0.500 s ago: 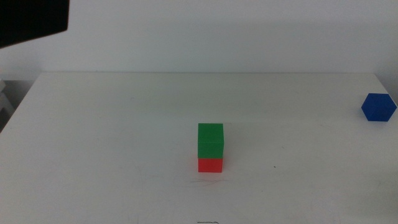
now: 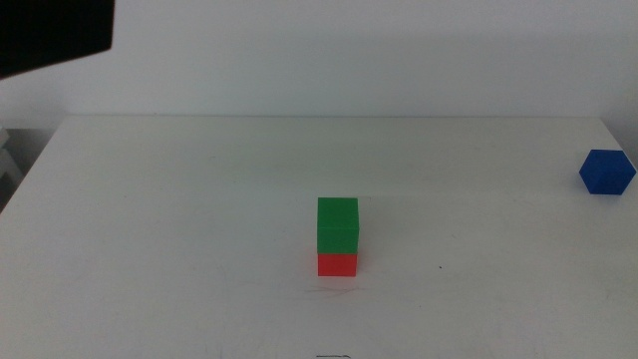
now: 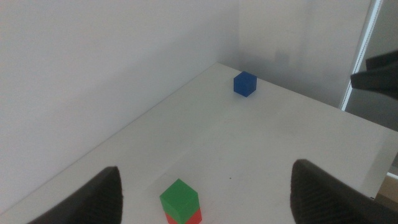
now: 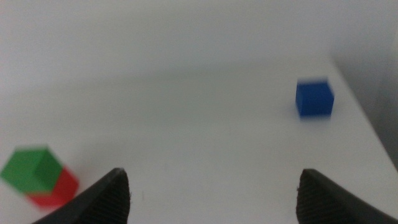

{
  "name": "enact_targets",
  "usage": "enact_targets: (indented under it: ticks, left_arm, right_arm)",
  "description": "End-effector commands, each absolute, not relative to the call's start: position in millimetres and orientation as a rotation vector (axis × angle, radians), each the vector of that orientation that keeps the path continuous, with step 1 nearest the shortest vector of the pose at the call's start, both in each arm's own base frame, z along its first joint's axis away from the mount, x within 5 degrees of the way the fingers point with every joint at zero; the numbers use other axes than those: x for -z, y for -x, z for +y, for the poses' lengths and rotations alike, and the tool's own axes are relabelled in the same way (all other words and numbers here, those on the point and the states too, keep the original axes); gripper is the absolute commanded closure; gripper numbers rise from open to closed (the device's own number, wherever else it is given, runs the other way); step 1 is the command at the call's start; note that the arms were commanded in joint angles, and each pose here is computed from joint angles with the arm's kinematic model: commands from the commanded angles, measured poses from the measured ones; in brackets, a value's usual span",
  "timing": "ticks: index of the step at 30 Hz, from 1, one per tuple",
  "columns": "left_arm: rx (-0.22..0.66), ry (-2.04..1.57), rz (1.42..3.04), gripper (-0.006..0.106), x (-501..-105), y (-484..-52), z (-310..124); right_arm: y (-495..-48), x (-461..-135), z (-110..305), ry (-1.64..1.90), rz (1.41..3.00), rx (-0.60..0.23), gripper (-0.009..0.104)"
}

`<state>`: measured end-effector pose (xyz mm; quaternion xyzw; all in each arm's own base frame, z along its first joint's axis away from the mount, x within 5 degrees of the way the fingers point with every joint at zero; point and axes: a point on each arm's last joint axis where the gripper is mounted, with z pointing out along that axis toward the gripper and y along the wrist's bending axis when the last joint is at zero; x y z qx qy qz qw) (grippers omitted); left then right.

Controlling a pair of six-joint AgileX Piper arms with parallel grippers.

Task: Stack red cubes first, then green, then blue cubes in a specific spot.

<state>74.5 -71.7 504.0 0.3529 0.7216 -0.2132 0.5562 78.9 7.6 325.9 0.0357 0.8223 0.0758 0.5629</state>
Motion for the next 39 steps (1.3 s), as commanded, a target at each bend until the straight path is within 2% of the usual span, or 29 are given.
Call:
enact_targets:
  ticks: [1, 4, 8, 13, 16, 23, 26, 31, 39]
  left_arm:
    - [0.535, -0.783, 1.628, 0.010, -515, -74, -72]
    - [0.535, -0.783, 1.629, 0.010, -515, -75, -72]
    - [0.535, -0.783, 1.629, 0.010, -515, -75, -72]
    - [0.535, -0.783, 1.629, 0.010, -515, -75, -72]
    - [0.535, -0.783, 1.629, 0.010, -515, -75, -72]
    - [0.535, -0.783, 1.629, 0.010, -515, -75, -72]
    - [0.535, -0.783, 1.629, 0.010, -515, -75, -72]
    - [0.535, -0.783, 1.629, 0.010, -515, -75, -72]
    - [0.535, -0.783, 1.629, 0.010, -515, -75, -72]
  right_arm:
    - [-95, -360, 7, -0.029, 2.051, -0.127, 0.001]
    - [-118, -384, 6, 0.009, 2.140, -0.078, 0.001]
    - [-153, -395, 9, -0.029, 2.178, -0.136, 0.001]
    - [-180, -384, 17, -0.067, 2.255, -0.259, 0.001]
    - [-192, -377, 19, -0.071, 2.281, -0.299, 0.001]
    - [-214, -370, 19, -0.085, 2.302, -0.295, 0.001]
    - [-231, -373, 16, -0.116, 2.333, -0.259, 0.001]
    - [-275, -373, 7, -0.124, 2.476, -0.116, 0.001]
    - [-354, -362, -36, -0.145, 2.587, -0.024, 0.001]
